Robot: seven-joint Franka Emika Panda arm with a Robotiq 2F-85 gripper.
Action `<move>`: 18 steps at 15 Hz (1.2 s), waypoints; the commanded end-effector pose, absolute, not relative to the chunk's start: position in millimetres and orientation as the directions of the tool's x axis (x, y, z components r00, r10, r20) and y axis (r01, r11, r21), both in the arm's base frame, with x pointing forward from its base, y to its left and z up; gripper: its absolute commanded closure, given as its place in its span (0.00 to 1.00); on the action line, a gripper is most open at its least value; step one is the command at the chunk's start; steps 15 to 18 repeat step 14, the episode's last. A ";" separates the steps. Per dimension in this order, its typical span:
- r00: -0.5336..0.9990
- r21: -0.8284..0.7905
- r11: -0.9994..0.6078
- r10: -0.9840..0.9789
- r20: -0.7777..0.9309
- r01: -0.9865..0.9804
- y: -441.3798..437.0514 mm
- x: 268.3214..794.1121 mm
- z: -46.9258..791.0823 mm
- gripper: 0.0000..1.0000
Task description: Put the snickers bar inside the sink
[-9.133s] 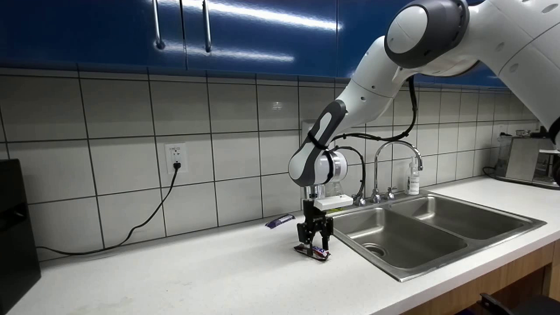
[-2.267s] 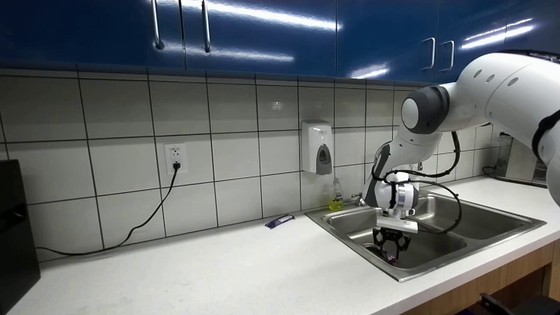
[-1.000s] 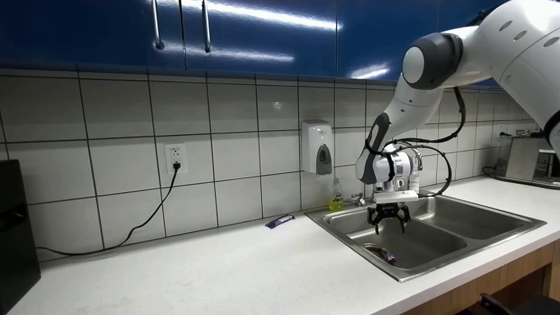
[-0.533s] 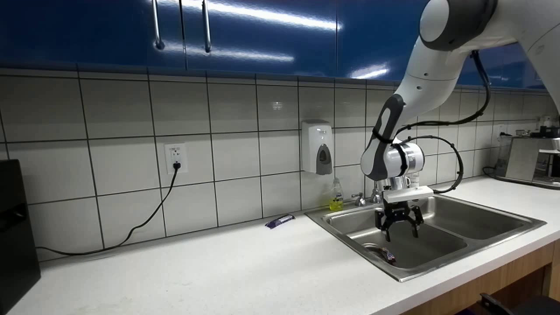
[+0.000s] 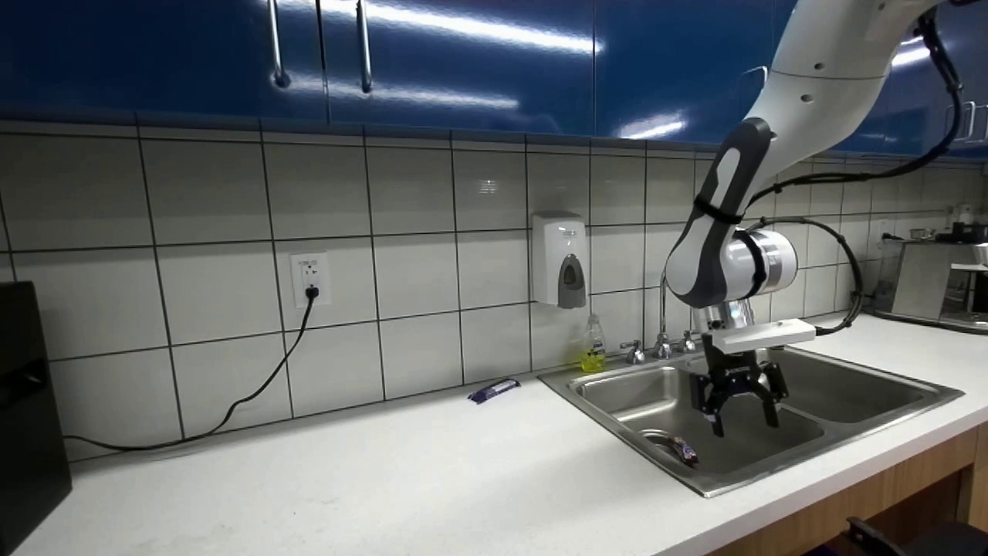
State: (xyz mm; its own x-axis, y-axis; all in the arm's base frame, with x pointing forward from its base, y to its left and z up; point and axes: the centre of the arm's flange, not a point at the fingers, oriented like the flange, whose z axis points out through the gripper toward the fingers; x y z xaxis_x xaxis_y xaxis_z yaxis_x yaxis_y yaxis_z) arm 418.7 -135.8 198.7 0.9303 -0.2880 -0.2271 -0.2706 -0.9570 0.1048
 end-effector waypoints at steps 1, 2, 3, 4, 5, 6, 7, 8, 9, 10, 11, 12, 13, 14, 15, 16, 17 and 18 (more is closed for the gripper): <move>0.941 0.095 -0.967 -0.253 -0.225 -0.237 -129.4 382.8 225.8 0.00; 0.942 0.094 -0.968 -0.249 -0.225 -0.234 -127.0 379.0 228.7 0.00; 0.943 0.085 -0.969 -0.247 -0.223 -0.233 -125.8 375.3 230.1 0.00; 0.937 0.093 -0.963 -0.269 -0.223 -0.255 -126.4 394.2 211.5 0.00; 0.938 0.089 -0.963 -0.267 -0.221 -0.254 -124.8 390.3 213.9 0.00; 0.939 0.086 -0.964 -0.266 -0.219 -0.253 -123.8 387.7 215.8 0.00; 0.939 0.085 -0.964 -0.265 -0.217 -0.252 -123.1 386.3 217.0 0.00; 0.940 0.084 -0.964 -0.264 -0.217 -0.252 -122.9 385.6 217.5 0.00; 0.940 0.084 -0.964 -0.264 -0.217 -0.251 -122.8 385.3 217.3 0.00; 0.940 0.084 -0.964 -0.263 -0.218 -0.251 -122.7 385.2 217.2 0.00; 0.940 0.084 -0.965 -0.263 -0.218 -0.250 -122.7 385.2 217.2 0.00; 0.940 0.084 -0.965 -0.263 -0.218 -0.250 -122.7 385.2 217.2 0.00; 0.940 0.084 -0.965 -0.263 -0.218 -0.250 -122.7 385.2 217.2 0.00; 0.940 0.084 -0.965 -0.263 -0.218 -0.250 -122.7 385.2 217.2 0.00; 0.940 0.084 -0.965 -0.263 -0.218 -0.250 -122.7 385.2 217.2 0.00; 0.940 0.084 -0.965 -0.263 -0.218 -0.250 -122.7 385.2 217.2 0.00; 0.940 0.084 -0.965 -0.263 -0.218 -0.250 -122.7 385.2 217.2 0.00; 0.940 0.084 -0.965 -0.263 -0.218 -0.250 -122.7 385.2 217.2 0.00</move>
